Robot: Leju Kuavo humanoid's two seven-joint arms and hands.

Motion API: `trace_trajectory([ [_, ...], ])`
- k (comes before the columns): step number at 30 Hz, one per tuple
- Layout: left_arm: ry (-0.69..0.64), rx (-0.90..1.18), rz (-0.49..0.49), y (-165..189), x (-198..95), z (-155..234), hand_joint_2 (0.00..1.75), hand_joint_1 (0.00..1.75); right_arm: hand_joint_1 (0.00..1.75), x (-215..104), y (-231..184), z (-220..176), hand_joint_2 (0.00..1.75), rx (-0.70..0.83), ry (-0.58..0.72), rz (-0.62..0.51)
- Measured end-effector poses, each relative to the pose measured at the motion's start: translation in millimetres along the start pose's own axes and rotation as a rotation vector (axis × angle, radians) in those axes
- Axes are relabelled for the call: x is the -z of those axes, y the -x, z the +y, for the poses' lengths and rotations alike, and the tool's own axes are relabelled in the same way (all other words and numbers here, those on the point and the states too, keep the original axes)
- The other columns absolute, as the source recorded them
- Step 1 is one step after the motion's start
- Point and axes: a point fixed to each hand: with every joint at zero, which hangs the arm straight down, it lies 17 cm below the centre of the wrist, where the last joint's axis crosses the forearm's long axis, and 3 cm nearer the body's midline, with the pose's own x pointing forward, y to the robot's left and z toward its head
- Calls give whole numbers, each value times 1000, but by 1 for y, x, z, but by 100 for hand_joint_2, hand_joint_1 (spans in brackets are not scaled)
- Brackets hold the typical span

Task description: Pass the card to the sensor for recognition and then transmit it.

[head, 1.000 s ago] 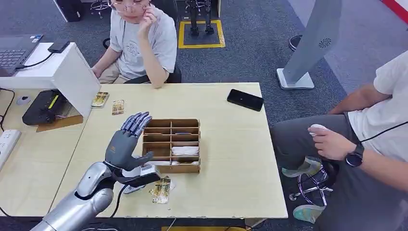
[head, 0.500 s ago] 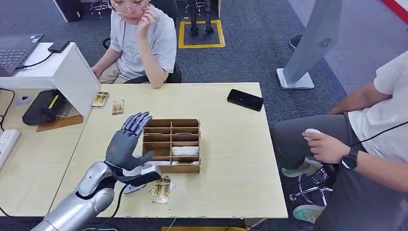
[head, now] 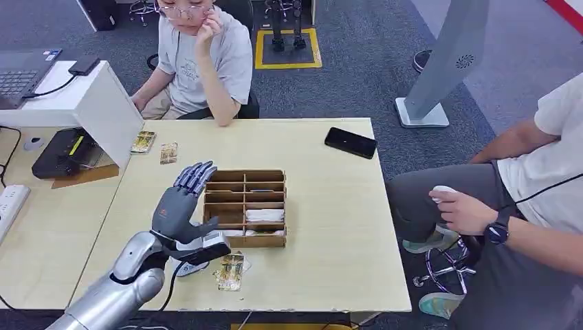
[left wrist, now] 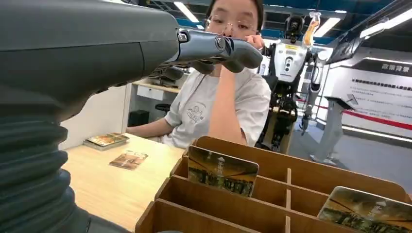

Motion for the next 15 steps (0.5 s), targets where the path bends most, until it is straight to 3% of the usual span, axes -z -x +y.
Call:
trace_trajectory([
  [15,23,38,46,17,-4,-12,175,0,0,1,-1,-1,0,6,11,-2],
])
